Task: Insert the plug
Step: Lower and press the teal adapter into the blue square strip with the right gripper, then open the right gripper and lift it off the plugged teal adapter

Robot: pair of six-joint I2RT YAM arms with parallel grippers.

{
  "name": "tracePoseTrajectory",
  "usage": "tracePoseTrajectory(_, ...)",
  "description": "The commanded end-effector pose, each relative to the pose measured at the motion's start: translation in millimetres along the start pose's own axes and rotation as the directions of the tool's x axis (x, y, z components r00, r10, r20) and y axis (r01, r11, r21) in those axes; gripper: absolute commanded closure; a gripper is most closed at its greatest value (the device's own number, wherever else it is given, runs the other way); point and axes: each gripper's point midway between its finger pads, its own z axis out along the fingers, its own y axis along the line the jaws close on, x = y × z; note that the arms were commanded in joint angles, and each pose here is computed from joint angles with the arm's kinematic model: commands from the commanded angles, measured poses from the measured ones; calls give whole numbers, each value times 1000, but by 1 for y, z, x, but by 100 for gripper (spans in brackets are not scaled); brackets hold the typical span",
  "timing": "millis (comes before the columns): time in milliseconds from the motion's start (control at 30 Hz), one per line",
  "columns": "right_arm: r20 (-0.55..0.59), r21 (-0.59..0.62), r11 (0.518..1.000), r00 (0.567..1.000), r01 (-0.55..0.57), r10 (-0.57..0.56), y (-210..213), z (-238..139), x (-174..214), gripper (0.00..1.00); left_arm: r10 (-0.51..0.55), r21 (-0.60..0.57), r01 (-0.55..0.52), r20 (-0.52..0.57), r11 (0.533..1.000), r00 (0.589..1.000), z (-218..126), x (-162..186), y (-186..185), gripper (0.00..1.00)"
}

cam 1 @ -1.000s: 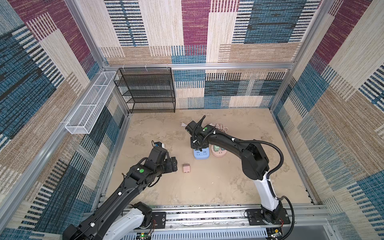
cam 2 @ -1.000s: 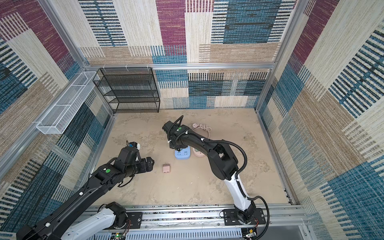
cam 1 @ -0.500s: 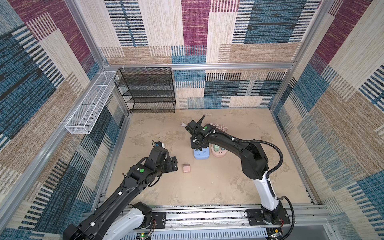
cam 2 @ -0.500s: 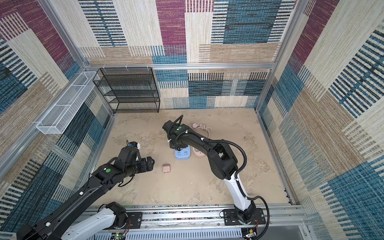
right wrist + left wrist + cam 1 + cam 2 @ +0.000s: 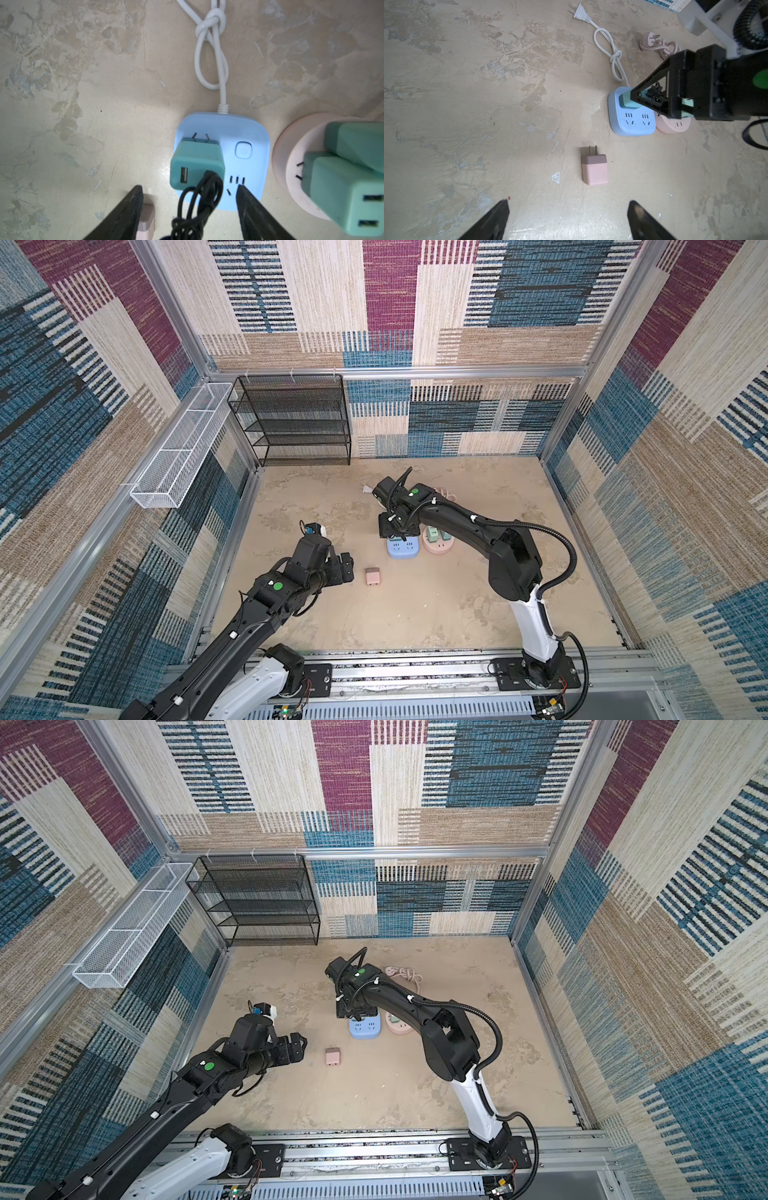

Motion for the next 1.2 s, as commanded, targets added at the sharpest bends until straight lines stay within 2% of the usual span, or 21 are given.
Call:
tracePoseTrajectory(0,29,24,1000,999,14,-15,-13,-15,4,27,-8,-16,8,1,1000,1000,0,-2,1,5)
tracePoseTrajectory(167,129,-58,998,992,24,-17,-18,-44,8,29,15,-24,-15,-5,1000,1000,-8,-7,0,5)
tracePoseTrajectory(333,284,-178,983,959,37,15,-14,-89,1,31,-2,10,2,24,1000,1000,-21,-12,-4,4)
tracePoseTrajectory(433,330,-211,976,944,58,15,-11,-98,1,32,-11,33,11,14,999,1000,-23,-11,-8,4)
tracePoseTrajectory(633,283,-156,971,950,183,-133,11,-84,16,32,-36,45,39,-50,998,998,-16,5,-8,4)
tracePoseTrajectory(733,307,-171,956,935,239,-179,28,-87,25,33,-49,55,52,-56,997,997,-17,10,-7,4)
tracePoseTrajectory(900,346,-251,940,928,233,-138,39,-97,34,36,-46,48,49,-60,998,997,-18,13,-4,4)
tracePoseTrajectory(1167,309,-219,955,943,199,-125,37,-75,56,38,-53,52,59,-106,997,993,-12,28,-1,4)
